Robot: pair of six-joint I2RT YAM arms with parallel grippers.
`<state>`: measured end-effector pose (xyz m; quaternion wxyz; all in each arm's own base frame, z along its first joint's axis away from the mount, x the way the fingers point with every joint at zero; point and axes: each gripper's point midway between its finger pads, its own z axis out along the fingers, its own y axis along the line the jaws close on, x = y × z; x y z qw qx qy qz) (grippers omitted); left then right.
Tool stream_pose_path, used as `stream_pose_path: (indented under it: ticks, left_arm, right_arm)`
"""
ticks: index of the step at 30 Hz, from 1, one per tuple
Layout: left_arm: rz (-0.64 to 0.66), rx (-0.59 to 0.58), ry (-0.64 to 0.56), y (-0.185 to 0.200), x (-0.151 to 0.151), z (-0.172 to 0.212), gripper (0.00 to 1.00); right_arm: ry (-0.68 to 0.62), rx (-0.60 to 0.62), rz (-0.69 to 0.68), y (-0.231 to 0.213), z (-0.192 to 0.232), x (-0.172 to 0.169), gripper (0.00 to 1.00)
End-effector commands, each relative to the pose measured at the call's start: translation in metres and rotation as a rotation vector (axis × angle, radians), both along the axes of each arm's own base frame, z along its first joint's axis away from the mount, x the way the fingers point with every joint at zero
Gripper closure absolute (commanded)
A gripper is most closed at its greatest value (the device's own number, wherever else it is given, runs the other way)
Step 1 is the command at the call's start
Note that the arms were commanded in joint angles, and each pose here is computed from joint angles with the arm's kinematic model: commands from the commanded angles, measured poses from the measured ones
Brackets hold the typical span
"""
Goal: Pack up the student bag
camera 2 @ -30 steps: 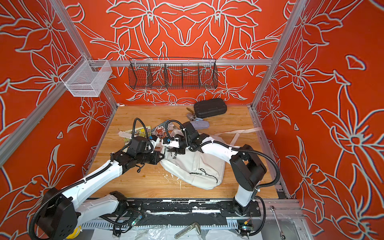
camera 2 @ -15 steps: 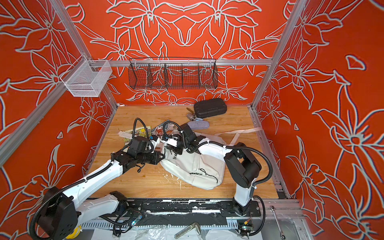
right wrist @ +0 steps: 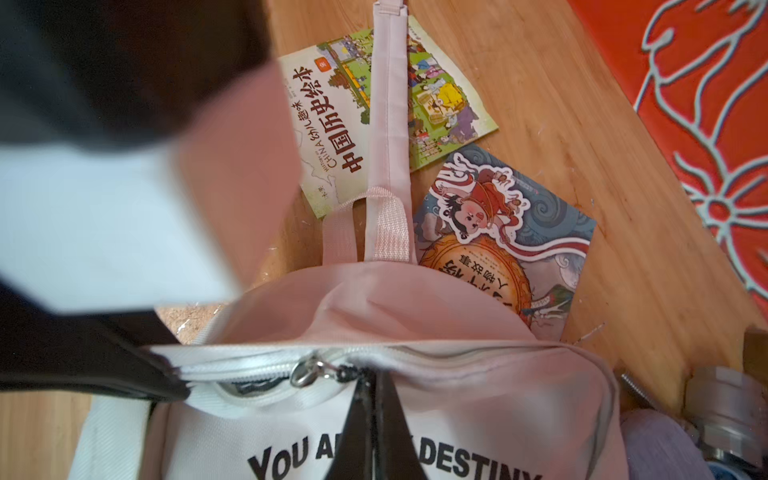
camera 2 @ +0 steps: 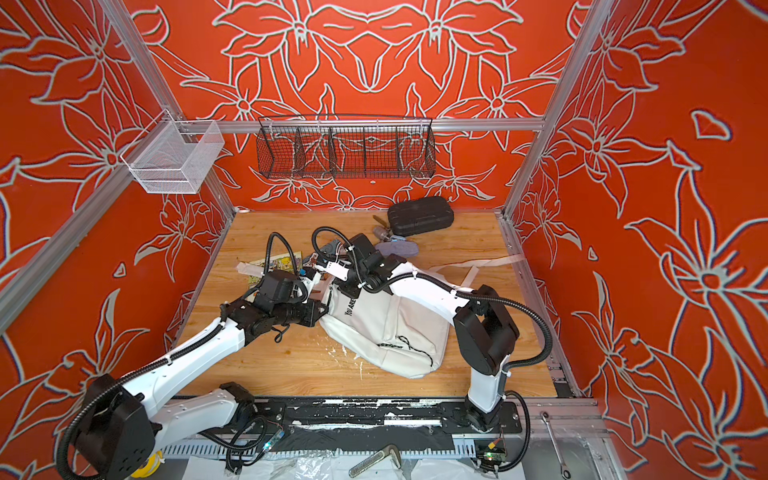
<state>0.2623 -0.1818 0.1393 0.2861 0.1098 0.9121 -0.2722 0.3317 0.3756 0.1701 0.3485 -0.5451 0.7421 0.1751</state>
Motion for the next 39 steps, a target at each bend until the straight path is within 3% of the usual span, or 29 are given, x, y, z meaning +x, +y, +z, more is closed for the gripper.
stream_pose_path:
  ticks: [1, 8, 13, 14, 17, 21, 25, 35, 37, 39]
  left_arm:
    - [-0.015, 0.072, 0.052, 0.013, -0.022, -0.011, 1.0]
    - [0.029, 0.093, -0.011, 0.027, -0.026, -0.003, 1.0]
    - [0.036, 0.11, -0.064, 0.028, -0.017, 0.003, 0.97]
    - [0.044, 0.101, -0.078, 0.027, -0.012, 0.007, 0.8]
    - [0.068, 0.036, -0.121, 0.018, 0.0, 0.02, 0.51]
    - [0.111, -0.025, -0.127, 0.011, 0.014, 0.018, 0.35]
    - [0.129, -0.101, -0.143, 0.001, 0.025, 0.022, 0.31]
    - [0.305, -0.193, -0.002, -0.008, 0.058, -0.003, 0.28]
    - [0.313, -0.182, 0.023, -0.01, 0.062, -0.01, 0.34]
    - [0.325, -0.168, 0.036, -0.009, 0.065, -0.016, 0.48]
  right_arm:
    - [0.038, -0.038, -0.211, -0.032, 0.001, 0.034, 1.0]
    - [0.106, -0.12, -0.301, -0.056, -0.006, 0.046, 1.0]
    - [0.196, 0.033, -0.125, -0.028, 0.018, 0.014, 1.0]
    - [0.222, 0.07, -0.095, -0.021, 0.022, 0.007, 1.0]
    - [0.261, 0.108, -0.072, -0.008, 0.024, -0.001, 1.0]
    - [0.29, 0.112, -0.084, -0.003, 0.024, -0.004, 1.0]
    - [0.3, 0.118, -0.073, 0.001, 0.024, -0.008, 1.0]
    - [0.312, 0.12, -0.128, 0.005, 0.024, -0.006, 1.0]
    - [0.317, 0.125, -0.138, 0.006, 0.025, -0.006, 1.0]
    - [0.317, 0.126, -0.146, 0.006, 0.026, -0.005, 1.0]
